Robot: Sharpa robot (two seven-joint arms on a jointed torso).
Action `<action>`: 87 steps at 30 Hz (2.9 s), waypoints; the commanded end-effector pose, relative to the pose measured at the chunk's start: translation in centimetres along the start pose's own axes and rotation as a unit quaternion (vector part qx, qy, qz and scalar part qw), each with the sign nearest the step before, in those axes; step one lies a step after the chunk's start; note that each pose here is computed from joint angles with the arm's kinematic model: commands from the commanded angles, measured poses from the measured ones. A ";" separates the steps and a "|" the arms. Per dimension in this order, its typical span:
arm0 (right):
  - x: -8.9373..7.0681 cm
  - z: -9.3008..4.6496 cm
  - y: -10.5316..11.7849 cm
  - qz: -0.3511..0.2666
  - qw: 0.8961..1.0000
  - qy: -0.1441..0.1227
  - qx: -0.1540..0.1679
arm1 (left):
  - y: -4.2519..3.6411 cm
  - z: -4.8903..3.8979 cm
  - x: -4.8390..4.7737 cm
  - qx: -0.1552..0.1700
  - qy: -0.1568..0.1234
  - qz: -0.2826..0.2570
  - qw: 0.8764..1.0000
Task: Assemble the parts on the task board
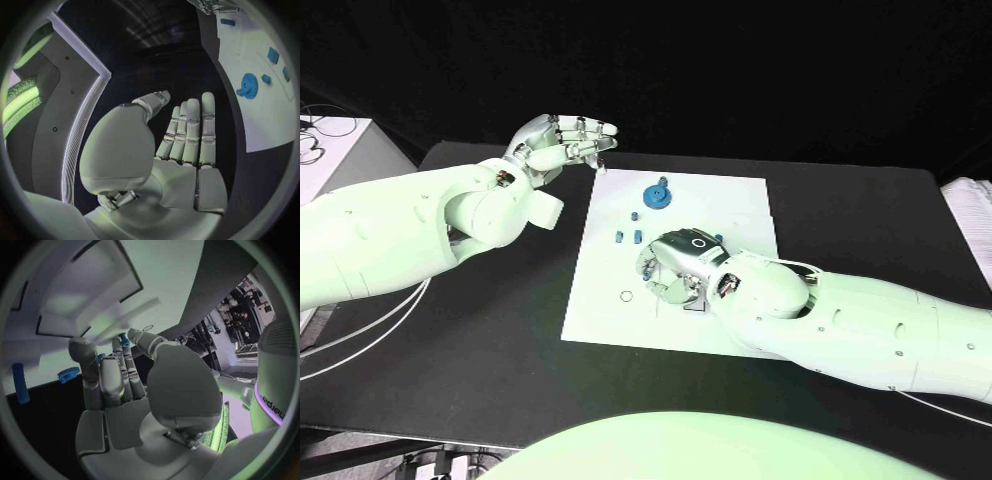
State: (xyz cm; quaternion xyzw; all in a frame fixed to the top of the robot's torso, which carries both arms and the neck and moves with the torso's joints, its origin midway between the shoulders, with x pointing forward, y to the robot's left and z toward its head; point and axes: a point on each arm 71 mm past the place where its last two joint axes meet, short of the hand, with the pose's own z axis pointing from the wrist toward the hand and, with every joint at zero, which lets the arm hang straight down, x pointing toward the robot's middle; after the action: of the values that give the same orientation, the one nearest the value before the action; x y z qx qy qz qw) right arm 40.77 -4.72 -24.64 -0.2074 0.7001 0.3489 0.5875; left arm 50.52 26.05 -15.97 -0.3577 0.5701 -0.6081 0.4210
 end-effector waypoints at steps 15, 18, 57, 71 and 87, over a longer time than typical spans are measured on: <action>-1.2 -1.4 -0.4 0.026 0.997 -0.075 -0.005 | 0.01 0.03 0.19 -0.002 0.011 -0.007 1.000; -1.7 -2.0 -0.7 0.038 0.995 -0.092 -0.003 | 0.01 0.02 0.16 -0.002 0.011 -0.007 1.000; -6.8 -5.4 -10.3 -0.026 0.993 0.005 0.115 | -0.02 -0.28 -0.06 -0.004 0.014 -0.009 1.000; -6.1 -3.9 -9.7 -0.027 0.994 0.004 0.105 | 0.00 -0.21 0.09 -0.005 0.016 -0.010 1.000; -5.6 -3.7 -9.8 -0.046 0.993 0.016 0.109 | 0.03 -0.25 -0.04 -0.007 0.015 -0.009 1.000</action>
State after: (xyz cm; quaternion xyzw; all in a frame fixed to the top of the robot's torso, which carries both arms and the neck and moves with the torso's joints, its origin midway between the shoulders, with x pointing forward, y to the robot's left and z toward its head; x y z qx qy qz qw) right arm 46.44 -14.63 -21.05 -0.1676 0.7295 0.2527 0.6131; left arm 50.36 26.36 -16.06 -0.3591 0.5769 -0.6072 0.4118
